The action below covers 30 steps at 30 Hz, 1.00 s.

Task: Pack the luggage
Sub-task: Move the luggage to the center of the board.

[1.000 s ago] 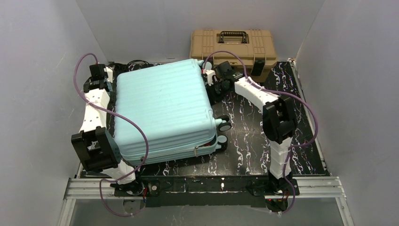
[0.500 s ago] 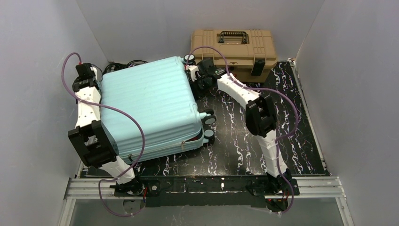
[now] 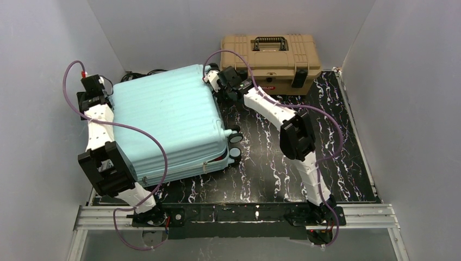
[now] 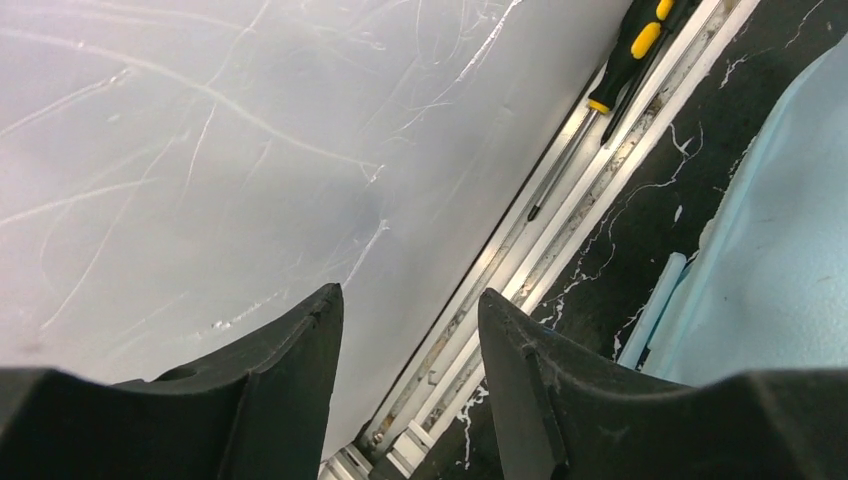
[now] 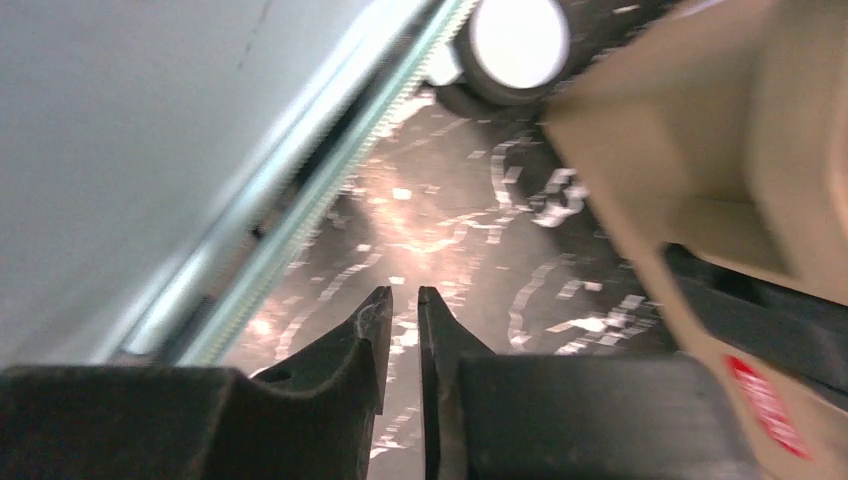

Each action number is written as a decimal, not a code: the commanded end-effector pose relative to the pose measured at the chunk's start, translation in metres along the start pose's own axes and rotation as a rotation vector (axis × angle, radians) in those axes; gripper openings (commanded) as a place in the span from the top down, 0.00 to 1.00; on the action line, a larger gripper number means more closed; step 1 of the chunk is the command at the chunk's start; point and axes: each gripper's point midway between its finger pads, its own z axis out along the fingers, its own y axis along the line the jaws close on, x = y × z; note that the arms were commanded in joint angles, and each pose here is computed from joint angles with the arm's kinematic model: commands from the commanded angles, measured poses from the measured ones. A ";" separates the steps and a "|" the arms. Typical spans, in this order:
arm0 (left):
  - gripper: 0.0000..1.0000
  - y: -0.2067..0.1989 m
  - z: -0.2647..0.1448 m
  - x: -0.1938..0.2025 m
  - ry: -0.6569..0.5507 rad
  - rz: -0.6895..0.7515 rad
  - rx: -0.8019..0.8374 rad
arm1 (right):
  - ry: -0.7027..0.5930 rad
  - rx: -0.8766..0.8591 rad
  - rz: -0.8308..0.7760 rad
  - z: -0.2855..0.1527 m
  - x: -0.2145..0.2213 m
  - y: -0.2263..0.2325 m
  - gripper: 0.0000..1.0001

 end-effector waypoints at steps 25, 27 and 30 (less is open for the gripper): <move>0.25 -0.133 -0.089 0.052 0.030 0.018 0.623 | -0.177 0.608 -0.352 -0.075 -0.045 -0.108 0.83; 0.20 -0.132 -0.089 0.051 0.027 0.020 0.621 | -0.152 0.635 -0.324 -0.081 -0.034 -0.122 0.84; 0.17 -0.132 -0.090 0.051 0.025 0.020 0.624 | -0.138 0.659 -0.263 -0.093 -0.019 -0.144 0.85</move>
